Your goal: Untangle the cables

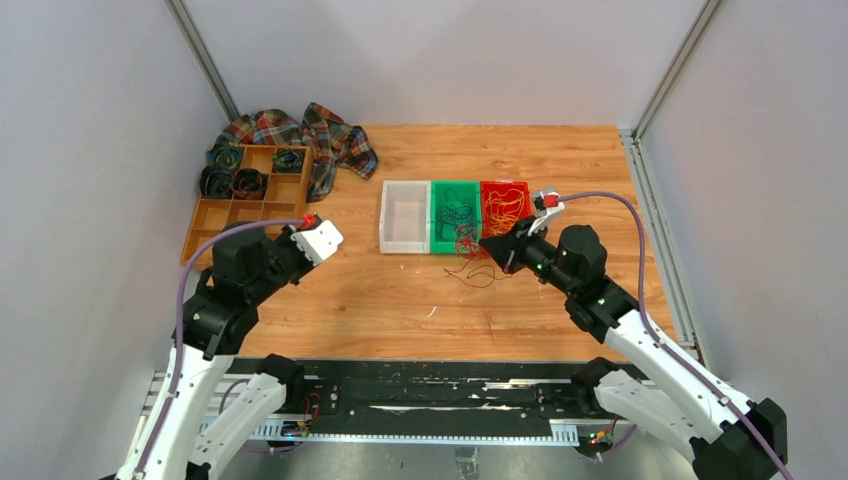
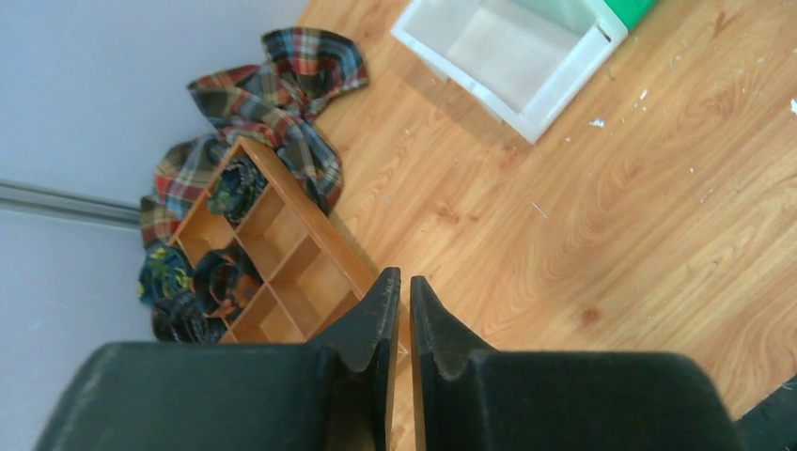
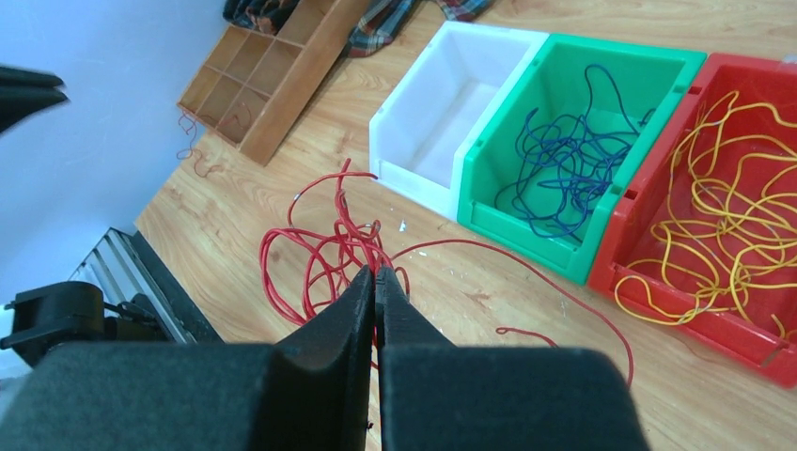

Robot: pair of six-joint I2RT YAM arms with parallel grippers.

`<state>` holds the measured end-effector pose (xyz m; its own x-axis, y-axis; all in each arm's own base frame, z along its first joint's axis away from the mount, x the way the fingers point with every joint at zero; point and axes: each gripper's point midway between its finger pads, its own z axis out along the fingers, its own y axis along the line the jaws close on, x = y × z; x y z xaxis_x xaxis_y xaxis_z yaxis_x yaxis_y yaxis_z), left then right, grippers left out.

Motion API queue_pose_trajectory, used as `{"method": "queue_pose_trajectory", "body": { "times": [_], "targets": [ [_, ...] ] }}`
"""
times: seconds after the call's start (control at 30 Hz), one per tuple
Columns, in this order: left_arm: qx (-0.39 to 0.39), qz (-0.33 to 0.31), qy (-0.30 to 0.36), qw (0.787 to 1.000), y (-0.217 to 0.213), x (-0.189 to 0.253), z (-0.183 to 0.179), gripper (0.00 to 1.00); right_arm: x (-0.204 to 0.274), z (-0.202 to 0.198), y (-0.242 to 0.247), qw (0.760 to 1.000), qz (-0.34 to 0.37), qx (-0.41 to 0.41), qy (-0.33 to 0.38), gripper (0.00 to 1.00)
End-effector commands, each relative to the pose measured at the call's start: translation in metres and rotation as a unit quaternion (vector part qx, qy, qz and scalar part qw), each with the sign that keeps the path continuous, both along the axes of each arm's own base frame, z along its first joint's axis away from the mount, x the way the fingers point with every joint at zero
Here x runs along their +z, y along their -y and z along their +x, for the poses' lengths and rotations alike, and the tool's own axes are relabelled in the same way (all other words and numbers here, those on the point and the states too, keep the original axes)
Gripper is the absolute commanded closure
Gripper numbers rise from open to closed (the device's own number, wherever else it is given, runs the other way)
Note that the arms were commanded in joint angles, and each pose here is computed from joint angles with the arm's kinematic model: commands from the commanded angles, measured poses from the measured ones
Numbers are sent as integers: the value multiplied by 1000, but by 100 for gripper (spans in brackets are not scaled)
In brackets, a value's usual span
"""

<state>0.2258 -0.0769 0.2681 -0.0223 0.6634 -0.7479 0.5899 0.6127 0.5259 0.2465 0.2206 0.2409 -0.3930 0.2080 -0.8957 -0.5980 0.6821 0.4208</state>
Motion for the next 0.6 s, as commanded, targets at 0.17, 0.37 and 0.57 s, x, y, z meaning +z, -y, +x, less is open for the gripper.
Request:
{"method": "queue_pose_trajectory", "body": {
  "times": [0.17,0.37,0.57],
  "targets": [
    [126,37,-59,990,-50,-21,46,69,-37,-12,-15,996,-81,20,-10,99],
    [232,33,-170,957,-128,-75,85,64,-45,-17,-15,997,-80,14,-2,99],
    [277,34,-198,940,-157,-113,92,49,-56,-23,-18,998,-59,18,-12,99]
  ]
}}
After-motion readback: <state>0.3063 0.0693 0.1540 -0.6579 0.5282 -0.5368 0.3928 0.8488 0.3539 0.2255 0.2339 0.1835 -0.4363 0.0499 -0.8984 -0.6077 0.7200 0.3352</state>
